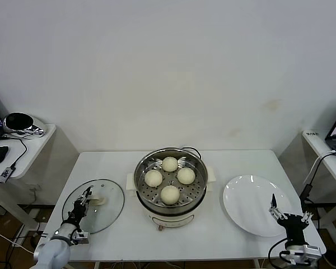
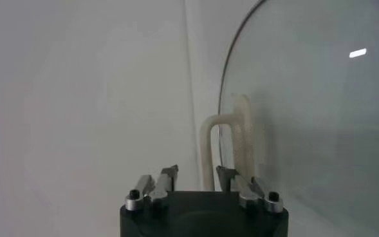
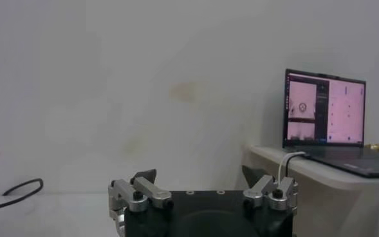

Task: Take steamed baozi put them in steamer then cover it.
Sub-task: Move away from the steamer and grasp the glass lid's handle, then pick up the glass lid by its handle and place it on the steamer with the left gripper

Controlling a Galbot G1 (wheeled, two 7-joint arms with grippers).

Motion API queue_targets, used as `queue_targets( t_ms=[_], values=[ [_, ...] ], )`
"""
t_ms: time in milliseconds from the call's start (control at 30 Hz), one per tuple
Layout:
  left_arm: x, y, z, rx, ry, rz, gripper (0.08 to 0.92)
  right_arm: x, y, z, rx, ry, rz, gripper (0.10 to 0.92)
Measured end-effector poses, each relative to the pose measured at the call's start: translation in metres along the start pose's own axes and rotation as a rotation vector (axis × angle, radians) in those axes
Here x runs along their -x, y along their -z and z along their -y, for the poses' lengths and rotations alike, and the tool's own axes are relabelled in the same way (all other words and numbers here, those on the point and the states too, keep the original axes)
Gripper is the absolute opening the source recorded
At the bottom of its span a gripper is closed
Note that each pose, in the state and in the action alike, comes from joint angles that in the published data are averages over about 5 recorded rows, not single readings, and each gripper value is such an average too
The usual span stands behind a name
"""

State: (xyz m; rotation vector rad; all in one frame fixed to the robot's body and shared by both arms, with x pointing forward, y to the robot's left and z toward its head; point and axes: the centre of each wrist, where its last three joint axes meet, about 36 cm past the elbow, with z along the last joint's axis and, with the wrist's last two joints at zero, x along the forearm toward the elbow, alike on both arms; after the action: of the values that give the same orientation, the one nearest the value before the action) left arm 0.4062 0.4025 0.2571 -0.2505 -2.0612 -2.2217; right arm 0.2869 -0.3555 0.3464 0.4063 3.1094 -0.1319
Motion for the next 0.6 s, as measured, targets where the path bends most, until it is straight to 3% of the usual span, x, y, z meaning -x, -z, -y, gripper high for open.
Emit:
queue_targets(
  t_ms=[233,600],
  values=[
    [0.0,-0.001,0.006,-0.026,0.005,-0.008,0.155,-0.001,0.0,-0.001,-0.003,0.007,-0.002,0.823],
    [-0.016,-0.003,-0.009,-0.066,0.063,-0.053,0.149,-0.003,0.0,-0.001,-0.018,0.032,0.002,0.823]
  ],
)
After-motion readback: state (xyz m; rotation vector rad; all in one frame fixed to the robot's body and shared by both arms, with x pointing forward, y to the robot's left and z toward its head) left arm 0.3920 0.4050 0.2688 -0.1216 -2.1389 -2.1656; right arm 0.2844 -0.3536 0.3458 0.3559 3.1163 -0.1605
